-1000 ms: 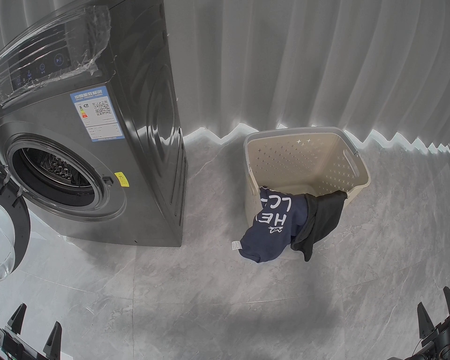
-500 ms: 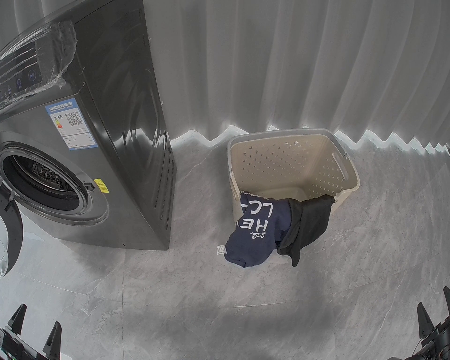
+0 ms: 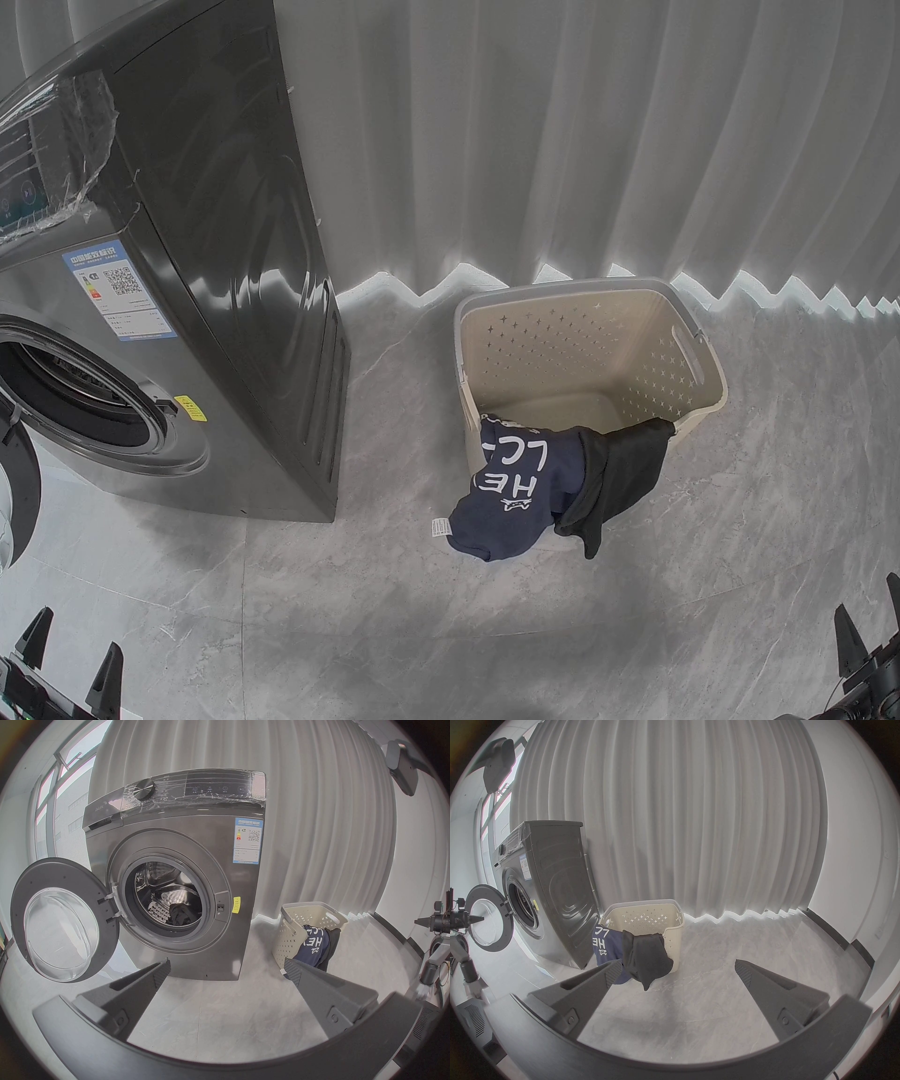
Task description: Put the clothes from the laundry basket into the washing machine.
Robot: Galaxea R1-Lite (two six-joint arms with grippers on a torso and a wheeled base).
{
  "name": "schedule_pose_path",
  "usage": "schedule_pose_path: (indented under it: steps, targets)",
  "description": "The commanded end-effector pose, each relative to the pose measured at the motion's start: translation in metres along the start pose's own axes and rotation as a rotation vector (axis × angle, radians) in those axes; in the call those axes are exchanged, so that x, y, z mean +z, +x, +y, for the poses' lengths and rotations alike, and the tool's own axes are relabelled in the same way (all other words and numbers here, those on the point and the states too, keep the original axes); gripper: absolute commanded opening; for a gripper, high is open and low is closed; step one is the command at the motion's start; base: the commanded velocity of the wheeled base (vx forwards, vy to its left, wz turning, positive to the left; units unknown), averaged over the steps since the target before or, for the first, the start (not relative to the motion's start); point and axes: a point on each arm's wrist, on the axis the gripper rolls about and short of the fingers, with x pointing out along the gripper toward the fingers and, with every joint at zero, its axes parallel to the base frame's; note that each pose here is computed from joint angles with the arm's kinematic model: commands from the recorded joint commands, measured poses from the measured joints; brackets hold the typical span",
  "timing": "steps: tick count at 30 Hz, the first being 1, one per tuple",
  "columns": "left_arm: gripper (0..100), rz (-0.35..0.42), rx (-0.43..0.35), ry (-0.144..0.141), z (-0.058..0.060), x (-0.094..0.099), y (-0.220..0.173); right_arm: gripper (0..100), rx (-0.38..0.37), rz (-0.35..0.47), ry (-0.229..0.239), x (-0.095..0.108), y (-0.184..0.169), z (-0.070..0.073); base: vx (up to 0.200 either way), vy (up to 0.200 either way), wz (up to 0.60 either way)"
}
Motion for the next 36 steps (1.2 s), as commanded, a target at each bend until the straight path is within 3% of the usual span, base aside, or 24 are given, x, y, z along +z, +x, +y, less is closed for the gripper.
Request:
schedule_pose_path:
  steps: [1, 11, 36]
  targets:
    - [100, 0.0, -0.001, 0.0, 0.0002, -0.0047, 0.0001, 100, 0.0, 0.001, 0.0, -0.0052, 0.0, 0.0, 0.0, -0.2, 0.0]
    - [100, 0.002, -0.001, -0.002, 0.0002, -0.0051, 0.0002, 100, 0.0, 0.001, 0.0, -0.0052, 0.0, 0.0, 0.0, -0.2, 0.0]
    - [100, 0.002, -0.002, -0.003, 0.0002, -0.0048, 0.0001, 100, 0.001, 0.001, -0.002, -0.0052, 0.0, 0.0, 0.024, 0.0, 0.0]
